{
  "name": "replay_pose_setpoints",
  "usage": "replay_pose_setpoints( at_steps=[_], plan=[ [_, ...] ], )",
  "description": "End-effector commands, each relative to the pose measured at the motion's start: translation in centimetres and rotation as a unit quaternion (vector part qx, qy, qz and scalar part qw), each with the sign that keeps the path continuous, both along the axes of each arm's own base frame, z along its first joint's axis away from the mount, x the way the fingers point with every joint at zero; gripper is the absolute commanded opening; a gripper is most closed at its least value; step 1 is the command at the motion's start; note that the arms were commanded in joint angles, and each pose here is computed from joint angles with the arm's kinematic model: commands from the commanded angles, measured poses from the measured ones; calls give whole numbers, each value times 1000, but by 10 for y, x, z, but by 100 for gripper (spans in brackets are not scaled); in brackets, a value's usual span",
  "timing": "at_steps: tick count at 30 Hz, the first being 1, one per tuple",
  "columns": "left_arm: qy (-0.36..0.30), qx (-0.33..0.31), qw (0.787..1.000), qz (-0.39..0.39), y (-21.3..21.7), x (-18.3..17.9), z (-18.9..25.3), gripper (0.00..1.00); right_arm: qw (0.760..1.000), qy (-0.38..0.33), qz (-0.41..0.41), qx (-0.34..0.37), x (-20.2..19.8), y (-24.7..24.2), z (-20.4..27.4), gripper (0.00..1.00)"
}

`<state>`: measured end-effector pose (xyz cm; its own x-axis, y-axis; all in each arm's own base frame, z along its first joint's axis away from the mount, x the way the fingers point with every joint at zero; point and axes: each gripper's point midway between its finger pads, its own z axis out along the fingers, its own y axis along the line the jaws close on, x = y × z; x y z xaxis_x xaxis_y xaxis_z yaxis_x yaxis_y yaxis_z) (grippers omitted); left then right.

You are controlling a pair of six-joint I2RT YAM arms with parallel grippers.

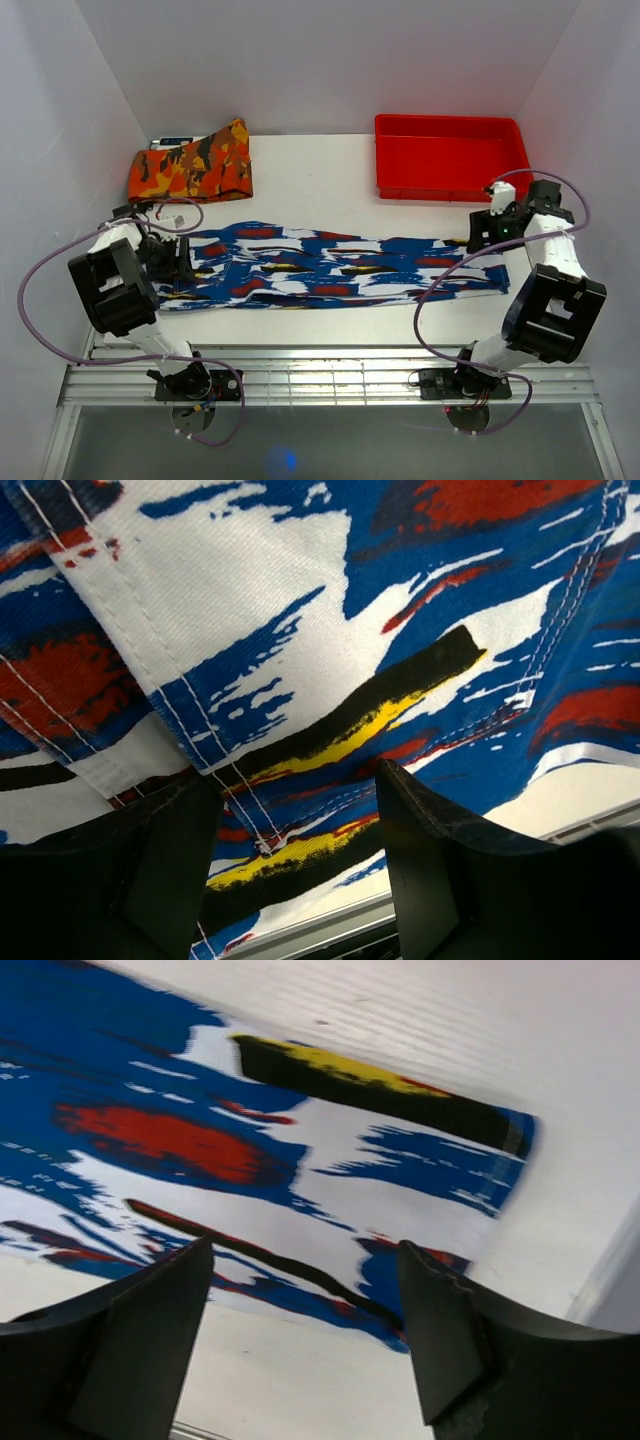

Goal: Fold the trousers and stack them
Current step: Fold the trousers

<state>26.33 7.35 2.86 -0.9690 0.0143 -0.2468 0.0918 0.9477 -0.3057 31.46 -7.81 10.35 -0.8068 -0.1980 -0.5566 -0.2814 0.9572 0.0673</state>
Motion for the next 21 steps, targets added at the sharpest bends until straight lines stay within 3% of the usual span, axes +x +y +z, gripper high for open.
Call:
replay_pose_setpoints(
  at_steps=[1,4,10,16,21],
  plan=[
    [8,-41,999,-18,-37,8,-24,72,995,56,48,61,-18,46,-29,77],
    [6,-72,997,-26,-71,16,-20,72,992,98,41,72,-26,51,-61,68],
    [-48,-105,993,-13,-95,42,33,80,990,127,23,-48,-26,3,-105,60],
    [-121,-49,990,55,-30,52,101,85,985,128,24,-111,-16,-26,-106,57],
    [-115,-73,984,117,28,25,98,85,986,122,26,-110,-10,-26,-103,57]
  ],
)
